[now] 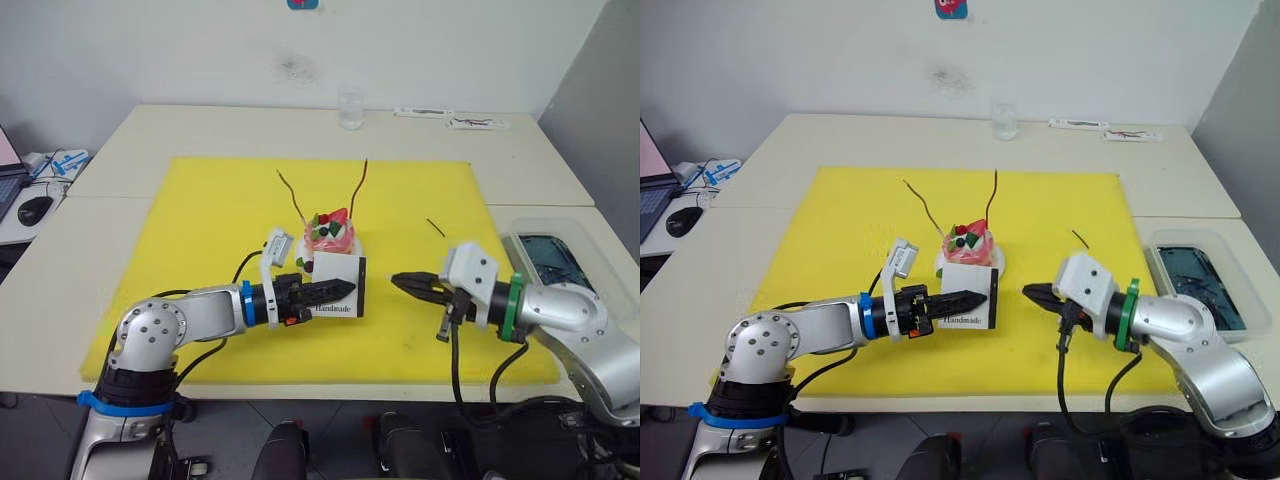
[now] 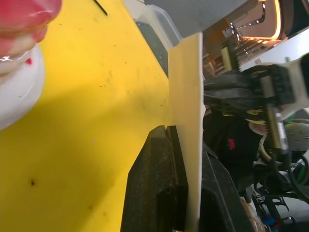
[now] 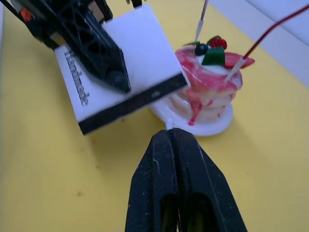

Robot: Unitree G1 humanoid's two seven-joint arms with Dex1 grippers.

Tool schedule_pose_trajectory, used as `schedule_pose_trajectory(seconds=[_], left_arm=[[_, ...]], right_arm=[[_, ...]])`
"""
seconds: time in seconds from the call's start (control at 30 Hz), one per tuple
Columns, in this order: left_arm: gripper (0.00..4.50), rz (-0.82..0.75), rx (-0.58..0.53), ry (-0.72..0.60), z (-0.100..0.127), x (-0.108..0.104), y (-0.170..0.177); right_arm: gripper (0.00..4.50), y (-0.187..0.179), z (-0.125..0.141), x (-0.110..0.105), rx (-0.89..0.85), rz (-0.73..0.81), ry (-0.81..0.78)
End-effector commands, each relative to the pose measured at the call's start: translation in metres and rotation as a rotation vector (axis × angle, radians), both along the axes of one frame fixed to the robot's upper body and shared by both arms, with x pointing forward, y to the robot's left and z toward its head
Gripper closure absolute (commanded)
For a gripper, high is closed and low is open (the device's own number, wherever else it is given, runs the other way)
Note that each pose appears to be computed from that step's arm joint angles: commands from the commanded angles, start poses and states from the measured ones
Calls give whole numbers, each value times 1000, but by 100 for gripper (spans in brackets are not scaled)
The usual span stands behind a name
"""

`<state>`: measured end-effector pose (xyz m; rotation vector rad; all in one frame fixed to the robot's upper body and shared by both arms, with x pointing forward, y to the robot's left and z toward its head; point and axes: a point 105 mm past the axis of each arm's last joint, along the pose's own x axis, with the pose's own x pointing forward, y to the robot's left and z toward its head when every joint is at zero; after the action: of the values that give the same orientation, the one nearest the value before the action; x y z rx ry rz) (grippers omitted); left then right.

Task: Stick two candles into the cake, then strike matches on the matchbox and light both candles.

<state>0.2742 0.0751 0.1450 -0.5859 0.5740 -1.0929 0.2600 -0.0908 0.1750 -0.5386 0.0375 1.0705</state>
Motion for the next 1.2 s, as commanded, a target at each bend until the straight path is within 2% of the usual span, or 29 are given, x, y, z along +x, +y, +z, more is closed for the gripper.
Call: schedule_pose_trajectory(seconds=[0.03, 0.33, 0.73, 1.2], left_arm=[[450, 1, -17, -44, 7, 2, -4], [450, 8, -25, -54, 8, 3, -6], [450, 3, -35, -46, 6, 0, -5], [450, -3, -55, -50, 8, 0, -10]], right_arm=[[446, 11, 5, -4, -12, 50, -19], [446, 22, 0, -1, -72, 102, -44], [446, 19, -8, 10, -104, 75, -72], [446, 27, -18, 5, -163, 149, -67]])
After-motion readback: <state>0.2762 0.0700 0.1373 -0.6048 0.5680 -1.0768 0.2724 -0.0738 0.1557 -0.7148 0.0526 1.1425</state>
